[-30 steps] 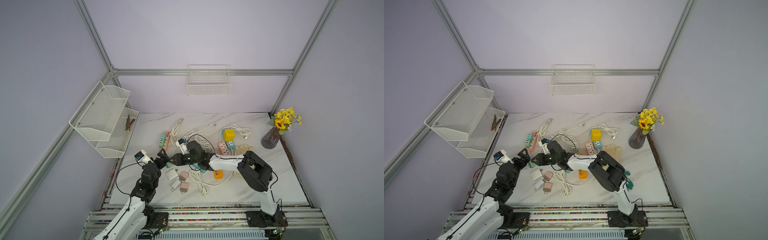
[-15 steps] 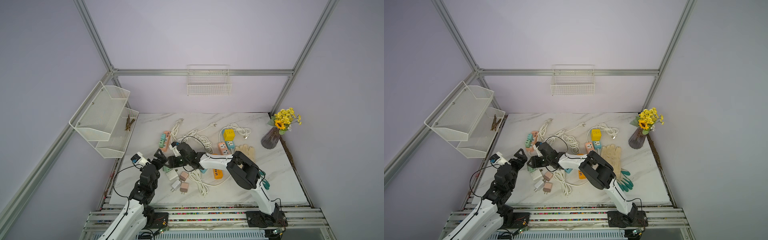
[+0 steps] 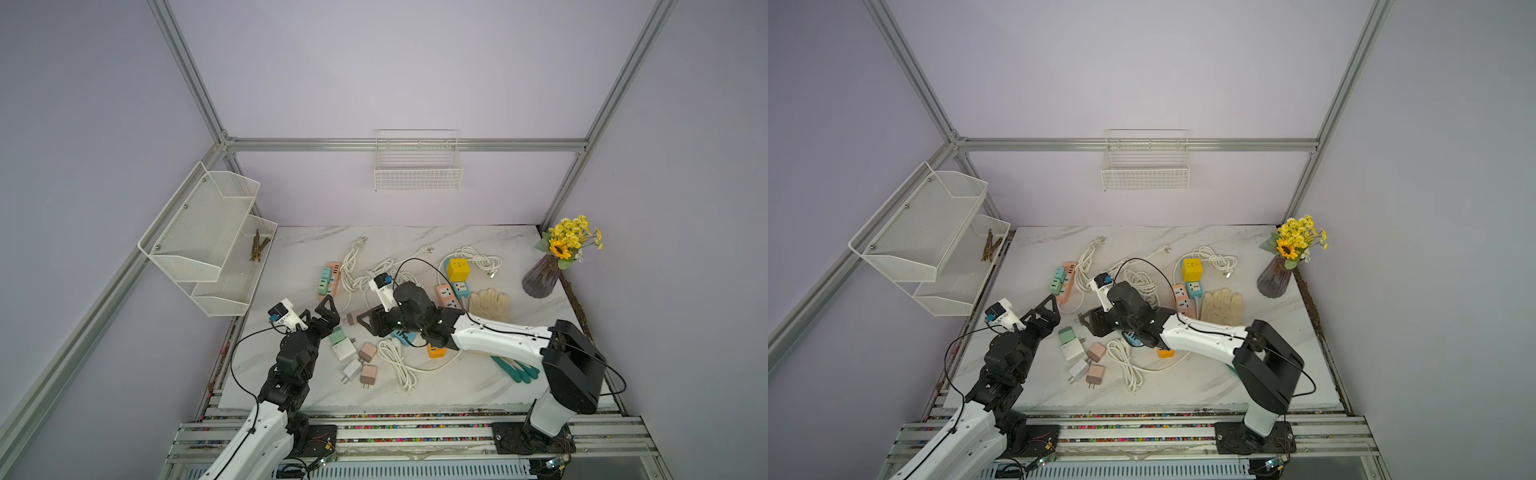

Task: Pull the plug off the socket
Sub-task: Place the plug at the center of the board, then move the socket to the center of the board.

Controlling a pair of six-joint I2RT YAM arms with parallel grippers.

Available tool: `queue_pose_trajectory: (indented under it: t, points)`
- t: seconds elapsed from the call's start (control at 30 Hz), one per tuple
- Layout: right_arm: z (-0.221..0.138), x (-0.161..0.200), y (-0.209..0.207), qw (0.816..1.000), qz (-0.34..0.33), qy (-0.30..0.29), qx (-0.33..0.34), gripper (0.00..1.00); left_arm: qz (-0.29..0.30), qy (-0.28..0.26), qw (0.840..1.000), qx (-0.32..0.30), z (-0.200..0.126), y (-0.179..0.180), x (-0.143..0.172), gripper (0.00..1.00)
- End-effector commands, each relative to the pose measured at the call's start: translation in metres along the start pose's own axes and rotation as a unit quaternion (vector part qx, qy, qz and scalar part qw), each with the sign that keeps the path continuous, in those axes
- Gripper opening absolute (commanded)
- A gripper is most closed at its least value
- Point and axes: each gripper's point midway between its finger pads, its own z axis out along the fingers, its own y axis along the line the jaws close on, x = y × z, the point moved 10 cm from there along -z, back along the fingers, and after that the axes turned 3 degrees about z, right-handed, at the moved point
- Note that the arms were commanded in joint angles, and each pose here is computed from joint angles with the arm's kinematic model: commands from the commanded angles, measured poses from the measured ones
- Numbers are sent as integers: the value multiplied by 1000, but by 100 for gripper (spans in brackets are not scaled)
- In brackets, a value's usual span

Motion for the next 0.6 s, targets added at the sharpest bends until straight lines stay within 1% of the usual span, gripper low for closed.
queue_pose_trajectory:
  t: [0.0,0.1,0.17,0.23,0.27,0.33,0.43,0.47,0.57]
  points:
    - [-37,-2,-21,992,-57,-62,92,48,27,16,992,122,6,-26,-6,100]
    - [-70,-4,-44,982,-65,-96,150,48,31,61,983,173,17,-38,0,100]
    - [-88,-8,-64,978,-47,-112,172,48,34,91,971,220,24,-47,5,99]
    - [-106,-10,-87,973,-17,-130,190,48,33,122,954,271,32,-58,10,100]
    - [-112,-11,-96,970,-7,-138,202,48,28,140,948,284,37,-61,13,100]
    - [-123,-11,-114,961,12,-151,232,54,21,180,934,307,47,-68,22,100]
    - [-132,-14,-139,948,44,-161,270,64,16,229,919,320,61,-76,37,99]
    - [-134,-16,-147,945,56,-163,279,70,15,241,916,322,64,-78,42,98]
    - [-134,-23,-177,939,99,-155,292,82,25,277,905,321,72,-87,60,98]
